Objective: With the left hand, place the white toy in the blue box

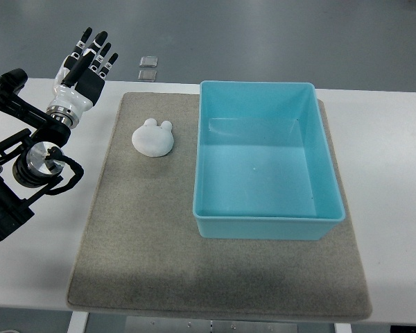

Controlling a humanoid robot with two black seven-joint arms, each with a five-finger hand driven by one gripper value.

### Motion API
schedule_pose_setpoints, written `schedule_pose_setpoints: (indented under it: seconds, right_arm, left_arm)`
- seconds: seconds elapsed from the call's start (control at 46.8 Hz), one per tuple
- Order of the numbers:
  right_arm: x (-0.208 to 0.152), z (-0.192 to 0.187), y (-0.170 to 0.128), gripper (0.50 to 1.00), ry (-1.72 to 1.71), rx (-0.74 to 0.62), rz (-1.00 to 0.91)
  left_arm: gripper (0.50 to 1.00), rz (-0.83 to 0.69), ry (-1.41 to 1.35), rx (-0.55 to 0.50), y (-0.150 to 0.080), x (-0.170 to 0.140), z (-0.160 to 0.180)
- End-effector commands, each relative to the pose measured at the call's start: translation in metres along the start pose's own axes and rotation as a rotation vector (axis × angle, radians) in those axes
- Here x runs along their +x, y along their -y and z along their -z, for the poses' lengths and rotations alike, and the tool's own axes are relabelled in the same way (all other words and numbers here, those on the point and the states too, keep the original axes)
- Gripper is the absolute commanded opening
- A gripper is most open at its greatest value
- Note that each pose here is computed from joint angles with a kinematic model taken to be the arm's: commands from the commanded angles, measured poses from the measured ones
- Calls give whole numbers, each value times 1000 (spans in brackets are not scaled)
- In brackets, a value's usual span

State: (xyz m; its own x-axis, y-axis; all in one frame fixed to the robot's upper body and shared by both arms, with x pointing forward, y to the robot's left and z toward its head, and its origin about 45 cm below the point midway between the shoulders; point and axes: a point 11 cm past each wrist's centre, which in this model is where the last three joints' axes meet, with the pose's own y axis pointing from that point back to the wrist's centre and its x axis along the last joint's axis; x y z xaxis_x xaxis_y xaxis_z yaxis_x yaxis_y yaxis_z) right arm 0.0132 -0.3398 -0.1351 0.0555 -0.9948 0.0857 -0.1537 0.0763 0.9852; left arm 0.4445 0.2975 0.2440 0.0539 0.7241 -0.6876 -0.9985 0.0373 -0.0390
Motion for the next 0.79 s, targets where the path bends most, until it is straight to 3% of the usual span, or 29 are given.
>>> schedule_pose_setpoints:
  seconds: [0.0,0.77]
  right_arm:
    - [0,-1,0,936,1,-2,0]
    - [0,0,0,936,-1,0,-1]
  left_arm:
    - [999,1,3,-4,1,2,-2]
    - [999,93,62,-15,4,3,-9]
